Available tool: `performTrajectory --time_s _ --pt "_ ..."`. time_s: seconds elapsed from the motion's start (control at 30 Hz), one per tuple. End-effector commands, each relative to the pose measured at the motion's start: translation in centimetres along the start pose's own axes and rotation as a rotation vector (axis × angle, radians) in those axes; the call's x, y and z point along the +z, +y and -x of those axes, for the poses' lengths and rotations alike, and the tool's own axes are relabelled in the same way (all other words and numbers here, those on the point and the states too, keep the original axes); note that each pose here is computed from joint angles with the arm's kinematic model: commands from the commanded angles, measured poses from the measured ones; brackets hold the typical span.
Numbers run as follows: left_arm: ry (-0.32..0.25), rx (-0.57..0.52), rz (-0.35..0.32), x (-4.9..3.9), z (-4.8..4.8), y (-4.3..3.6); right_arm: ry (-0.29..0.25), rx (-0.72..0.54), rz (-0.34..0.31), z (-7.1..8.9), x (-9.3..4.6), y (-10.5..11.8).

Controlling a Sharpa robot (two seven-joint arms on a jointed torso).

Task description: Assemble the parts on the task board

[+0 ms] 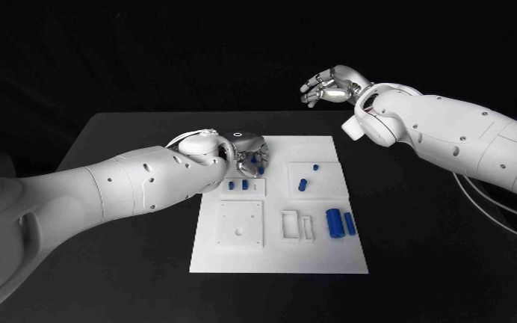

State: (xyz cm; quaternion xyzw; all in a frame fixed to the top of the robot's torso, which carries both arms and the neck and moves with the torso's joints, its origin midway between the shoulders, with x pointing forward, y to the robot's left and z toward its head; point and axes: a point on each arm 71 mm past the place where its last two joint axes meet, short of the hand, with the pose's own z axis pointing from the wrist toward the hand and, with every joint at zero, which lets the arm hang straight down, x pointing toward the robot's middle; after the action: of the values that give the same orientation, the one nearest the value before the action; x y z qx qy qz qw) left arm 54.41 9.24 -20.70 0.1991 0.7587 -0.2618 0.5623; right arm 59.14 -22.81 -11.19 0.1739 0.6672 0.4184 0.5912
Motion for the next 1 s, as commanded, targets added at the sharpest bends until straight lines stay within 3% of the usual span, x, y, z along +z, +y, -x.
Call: performTrajectory --time_s 0.03,0.57,1.0 --pt "0.040 0.006 0.007 -0.07 -0.61 0.19 0.007 0.002 0.007 -0.01 -0.05 0.04" --pt "0.052 0.000 0.006 0.02 -0.81 0.27 0.007 0.002 0.008 -0.04 -0.04 0.07" --pt "0.061 -0.004 0.009 0.32 -1.53 0.30 0.009 0.003 0.010 -0.11 -0.02 0.14"
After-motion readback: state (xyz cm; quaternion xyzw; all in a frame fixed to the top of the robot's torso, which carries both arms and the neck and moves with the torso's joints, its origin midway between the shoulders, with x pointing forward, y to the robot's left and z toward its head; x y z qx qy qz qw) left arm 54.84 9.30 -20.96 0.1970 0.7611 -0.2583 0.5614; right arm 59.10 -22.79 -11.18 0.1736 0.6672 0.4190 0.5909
